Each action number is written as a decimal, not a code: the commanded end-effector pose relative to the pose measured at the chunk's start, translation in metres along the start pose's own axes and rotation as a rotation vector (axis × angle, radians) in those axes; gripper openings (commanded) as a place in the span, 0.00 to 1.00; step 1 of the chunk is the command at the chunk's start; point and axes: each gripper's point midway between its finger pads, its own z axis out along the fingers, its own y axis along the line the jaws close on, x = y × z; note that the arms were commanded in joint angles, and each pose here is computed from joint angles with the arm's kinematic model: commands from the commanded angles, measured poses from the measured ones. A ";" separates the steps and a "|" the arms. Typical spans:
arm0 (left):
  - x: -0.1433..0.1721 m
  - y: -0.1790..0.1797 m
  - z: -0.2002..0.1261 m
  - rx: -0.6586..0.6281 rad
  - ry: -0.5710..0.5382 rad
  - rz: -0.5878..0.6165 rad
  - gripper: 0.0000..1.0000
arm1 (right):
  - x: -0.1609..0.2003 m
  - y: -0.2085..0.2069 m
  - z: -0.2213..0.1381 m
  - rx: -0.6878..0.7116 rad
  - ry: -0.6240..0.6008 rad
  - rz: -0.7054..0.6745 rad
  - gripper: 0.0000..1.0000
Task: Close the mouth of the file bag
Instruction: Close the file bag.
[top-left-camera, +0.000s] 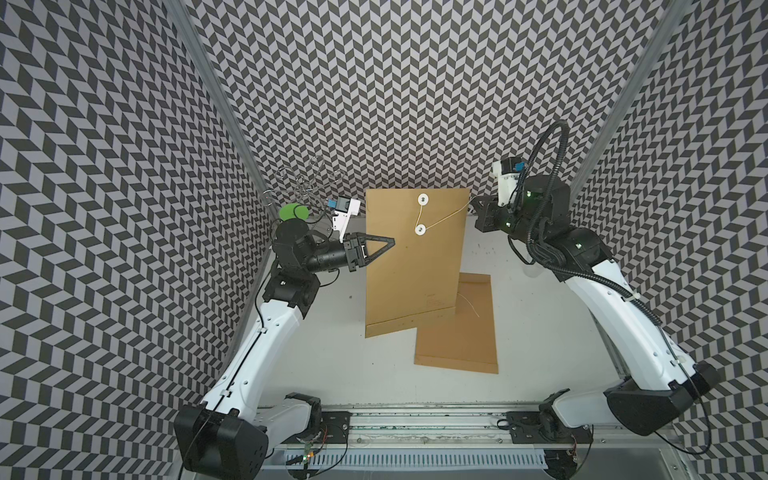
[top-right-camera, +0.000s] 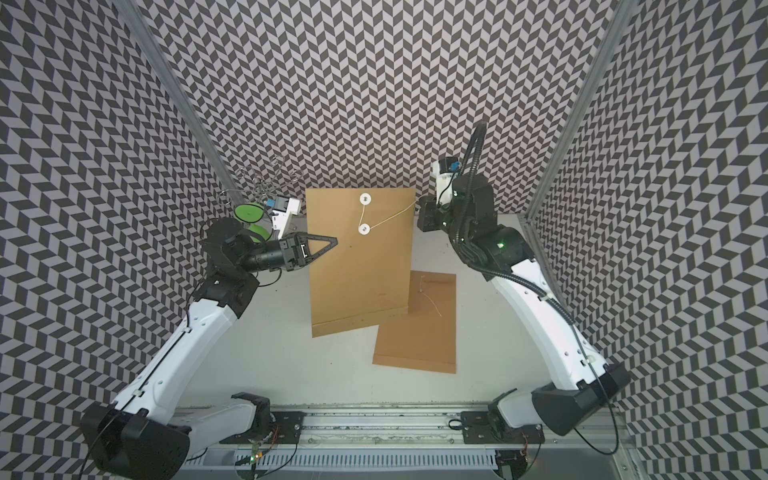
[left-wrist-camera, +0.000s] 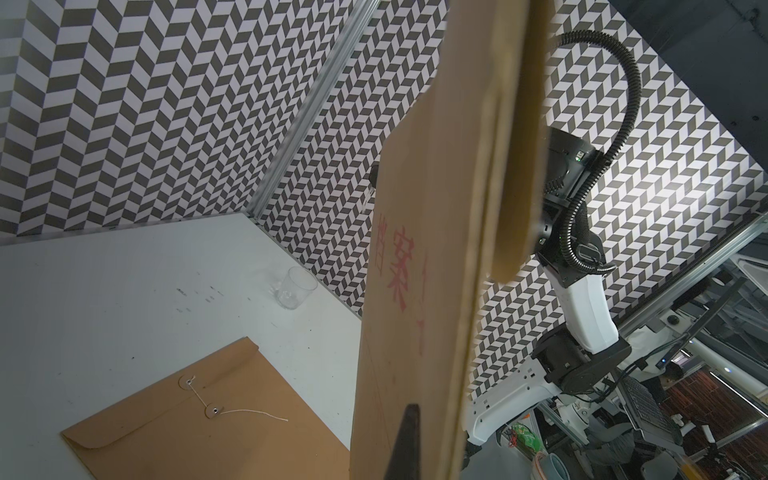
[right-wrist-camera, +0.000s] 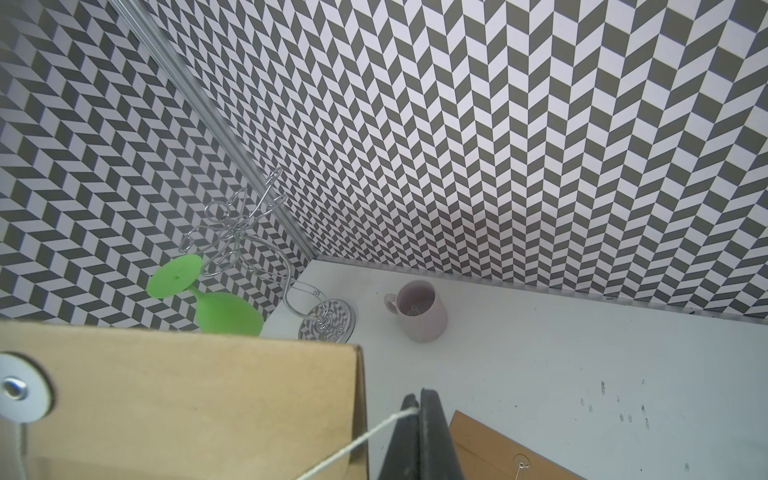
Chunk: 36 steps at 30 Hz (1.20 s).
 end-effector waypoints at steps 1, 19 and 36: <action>-0.006 -0.020 -0.003 0.041 0.003 0.063 0.00 | -0.015 0.003 -0.012 0.006 -0.057 -0.015 0.00; 0.006 -0.012 0.005 0.023 0.006 0.039 0.00 | -0.041 0.037 0.010 0.006 -0.073 -0.065 0.00; 0.016 0.037 0.013 -0.102 -0.014 -0.087 0.00 | -0.041 0.061 0.031 -0.004 -0.062 -0.095 0.00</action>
